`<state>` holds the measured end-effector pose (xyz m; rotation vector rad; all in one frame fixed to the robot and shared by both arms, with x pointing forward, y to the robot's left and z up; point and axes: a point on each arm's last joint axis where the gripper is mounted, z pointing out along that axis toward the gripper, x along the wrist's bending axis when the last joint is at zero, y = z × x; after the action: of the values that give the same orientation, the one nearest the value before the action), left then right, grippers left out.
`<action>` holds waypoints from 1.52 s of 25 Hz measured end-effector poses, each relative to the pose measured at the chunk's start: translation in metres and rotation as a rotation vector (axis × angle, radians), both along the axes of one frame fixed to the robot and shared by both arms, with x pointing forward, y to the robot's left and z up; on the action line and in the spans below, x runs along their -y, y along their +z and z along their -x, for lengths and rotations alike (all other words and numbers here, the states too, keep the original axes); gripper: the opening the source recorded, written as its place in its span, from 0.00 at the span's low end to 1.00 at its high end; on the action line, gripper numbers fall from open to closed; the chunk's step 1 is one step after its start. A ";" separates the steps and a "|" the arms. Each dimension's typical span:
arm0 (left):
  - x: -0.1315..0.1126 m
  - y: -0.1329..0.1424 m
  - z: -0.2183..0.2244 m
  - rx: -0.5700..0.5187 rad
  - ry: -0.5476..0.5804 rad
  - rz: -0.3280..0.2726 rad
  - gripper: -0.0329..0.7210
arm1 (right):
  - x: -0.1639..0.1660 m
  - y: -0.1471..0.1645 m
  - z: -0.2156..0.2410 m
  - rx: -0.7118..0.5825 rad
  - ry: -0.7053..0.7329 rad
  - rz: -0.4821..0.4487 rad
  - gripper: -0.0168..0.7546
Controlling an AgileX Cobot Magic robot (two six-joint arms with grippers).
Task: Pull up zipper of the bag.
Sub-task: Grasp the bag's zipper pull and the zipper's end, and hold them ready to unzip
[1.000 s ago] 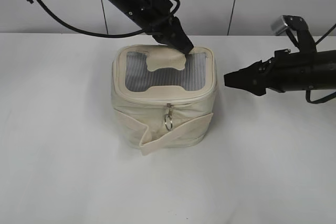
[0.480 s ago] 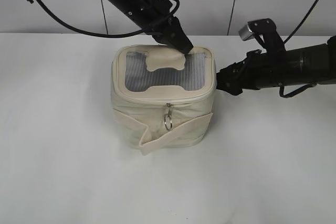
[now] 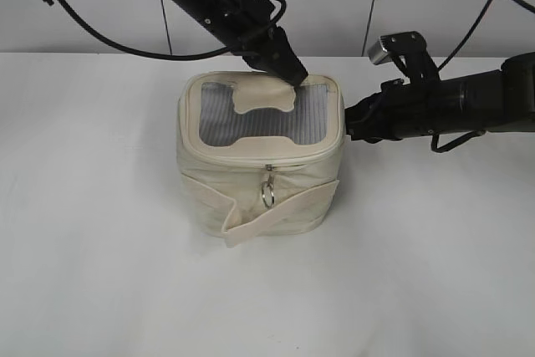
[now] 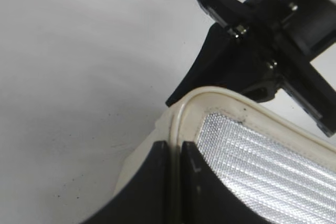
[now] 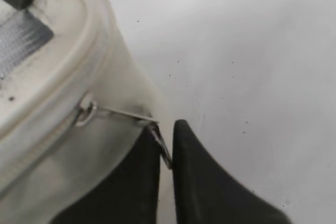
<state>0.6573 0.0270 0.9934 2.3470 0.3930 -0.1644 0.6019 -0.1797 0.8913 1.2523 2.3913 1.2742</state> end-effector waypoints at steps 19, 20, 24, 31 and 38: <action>0.001 0.000 0.000 -0.043 0.051 0.000 0.10 | 0.021 0.030 0.086 -0.136 -0.076 0.019 0.03; 0.001 0.000 0.000 -0.050 0.064 -0.002 0.10 | 0.022 0.032 0.093 -0.145 -0.077 0.010 0.03; 0.002 -0.001 -0.001 -0.082 0.125 -0.007 0.10 | 0.019 0.042 0.118 -0.180 -0.030 -0.068 0.03; 0.002 -0.001 -0.002 -0.141 0.207 -0.008 0.10 | -0.022 0.044 0.144 -0.249 0.076 -0.079 0.03; 0.002 -0.001 -0.003 -0.170 0.252 -0.014 0.10 | -0.085 0.049 0.143 -0.193 0.139 -0.033 0.03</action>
<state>0.6600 0.0253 0.9927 2.2806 0.7698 -0.2415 0.4588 -0.0952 0.9402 1.2931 2.6433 1.2890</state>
